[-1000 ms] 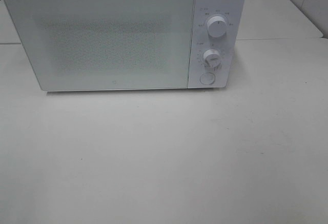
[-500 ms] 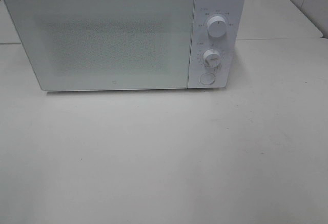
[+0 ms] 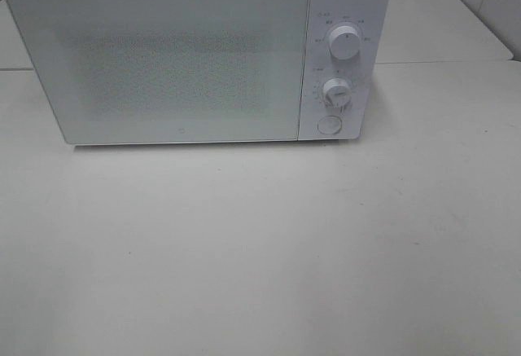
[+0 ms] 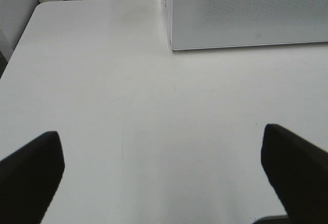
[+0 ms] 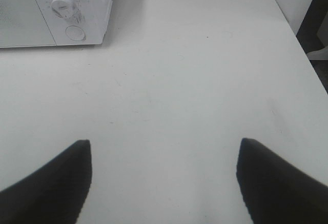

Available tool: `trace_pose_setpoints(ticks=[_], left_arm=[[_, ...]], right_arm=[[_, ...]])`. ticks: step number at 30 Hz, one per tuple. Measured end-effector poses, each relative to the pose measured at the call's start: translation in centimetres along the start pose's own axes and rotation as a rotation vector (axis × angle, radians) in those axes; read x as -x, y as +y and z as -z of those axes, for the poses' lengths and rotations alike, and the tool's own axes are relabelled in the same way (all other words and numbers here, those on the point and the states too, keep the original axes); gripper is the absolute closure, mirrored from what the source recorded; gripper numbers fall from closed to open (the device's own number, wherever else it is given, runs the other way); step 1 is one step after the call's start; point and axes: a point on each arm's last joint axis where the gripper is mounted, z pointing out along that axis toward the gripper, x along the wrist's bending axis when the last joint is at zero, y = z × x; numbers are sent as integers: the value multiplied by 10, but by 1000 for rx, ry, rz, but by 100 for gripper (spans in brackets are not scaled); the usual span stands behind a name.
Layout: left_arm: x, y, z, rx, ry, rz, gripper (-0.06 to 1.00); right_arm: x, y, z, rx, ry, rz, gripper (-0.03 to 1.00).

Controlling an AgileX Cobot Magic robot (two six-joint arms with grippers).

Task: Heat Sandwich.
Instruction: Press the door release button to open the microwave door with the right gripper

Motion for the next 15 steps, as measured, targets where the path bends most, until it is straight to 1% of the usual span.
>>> trace_pose_setpoints(ticks=[6,10,15], left_arm=[[0,0,0,0,0,0,-5],[0,0,0,0,0,0,-5],[0,0,0,0,0,0,-5]], right_arm=[[0,0,0,1,0,0,21],[0,5,4,31,3,-1,21],[-2,20,2,61,7,1,21]])
